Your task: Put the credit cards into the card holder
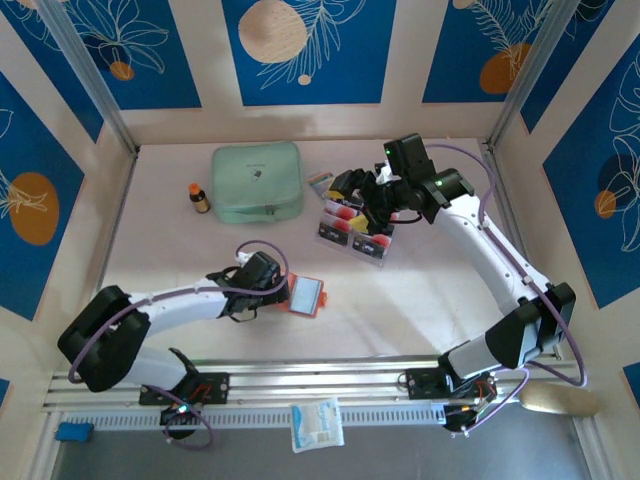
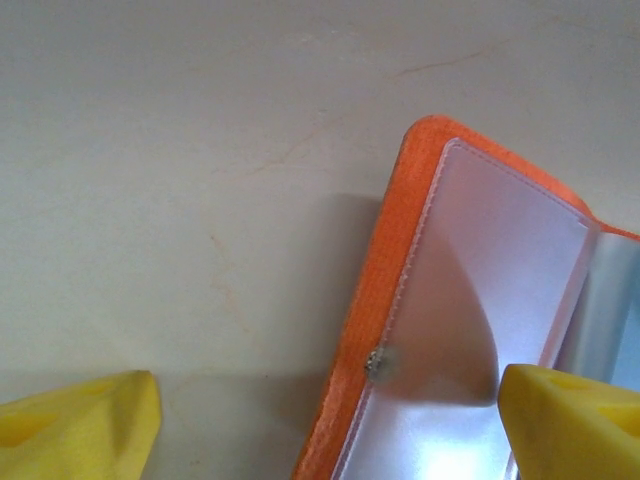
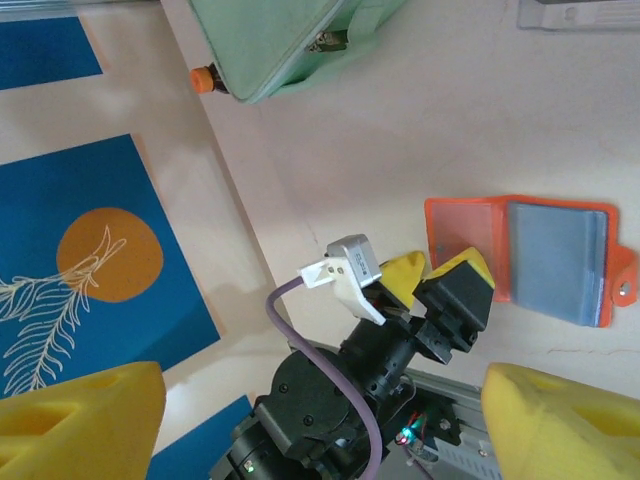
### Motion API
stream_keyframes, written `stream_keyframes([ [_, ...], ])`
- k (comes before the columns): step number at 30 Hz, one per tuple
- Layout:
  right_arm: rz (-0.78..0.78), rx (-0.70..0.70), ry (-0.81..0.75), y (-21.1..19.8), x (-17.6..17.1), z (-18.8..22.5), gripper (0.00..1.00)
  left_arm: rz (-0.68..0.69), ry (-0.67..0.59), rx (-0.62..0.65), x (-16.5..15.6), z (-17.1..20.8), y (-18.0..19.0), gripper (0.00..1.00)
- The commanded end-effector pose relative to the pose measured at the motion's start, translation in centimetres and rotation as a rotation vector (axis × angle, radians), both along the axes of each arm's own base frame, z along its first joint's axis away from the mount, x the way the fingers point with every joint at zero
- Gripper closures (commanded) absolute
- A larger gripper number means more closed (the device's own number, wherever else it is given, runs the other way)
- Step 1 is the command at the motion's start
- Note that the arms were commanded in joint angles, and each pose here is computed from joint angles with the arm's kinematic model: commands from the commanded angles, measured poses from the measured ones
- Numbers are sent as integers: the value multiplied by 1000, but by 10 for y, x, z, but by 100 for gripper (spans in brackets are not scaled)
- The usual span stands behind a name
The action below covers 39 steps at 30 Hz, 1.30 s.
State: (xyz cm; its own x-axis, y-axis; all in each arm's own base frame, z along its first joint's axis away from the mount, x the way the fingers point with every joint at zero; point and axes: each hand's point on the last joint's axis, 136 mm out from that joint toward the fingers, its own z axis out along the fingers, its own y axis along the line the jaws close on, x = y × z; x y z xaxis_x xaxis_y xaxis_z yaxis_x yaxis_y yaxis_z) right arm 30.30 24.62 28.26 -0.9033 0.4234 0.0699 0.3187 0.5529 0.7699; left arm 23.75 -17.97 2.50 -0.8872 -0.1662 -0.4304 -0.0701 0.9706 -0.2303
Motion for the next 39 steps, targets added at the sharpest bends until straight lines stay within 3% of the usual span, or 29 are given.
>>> stream_keyframes([
  [1,15,21,-90,-3,-1,14,12,2,-15,-38,7,3,-12,12],
  [6,30,15,-76,-4,0,0,10,-3,-38,-53,11,7,-15,12],
  [11,17,-107,-77,-15,5,-31,11,-11,-81,-82,18,15,-21,12],
  [17,113,-189,-43,-12,-3,-83,16,-33,-117,-94,25,23,-27,12],
  [25,304,-272,49,6,-32,-167,32,-46,-143,-88,30,24,-29,12],
  [39,445,-459,169,31,-86,-236,46,-63,-147,-75,24,19,-23,12],
])
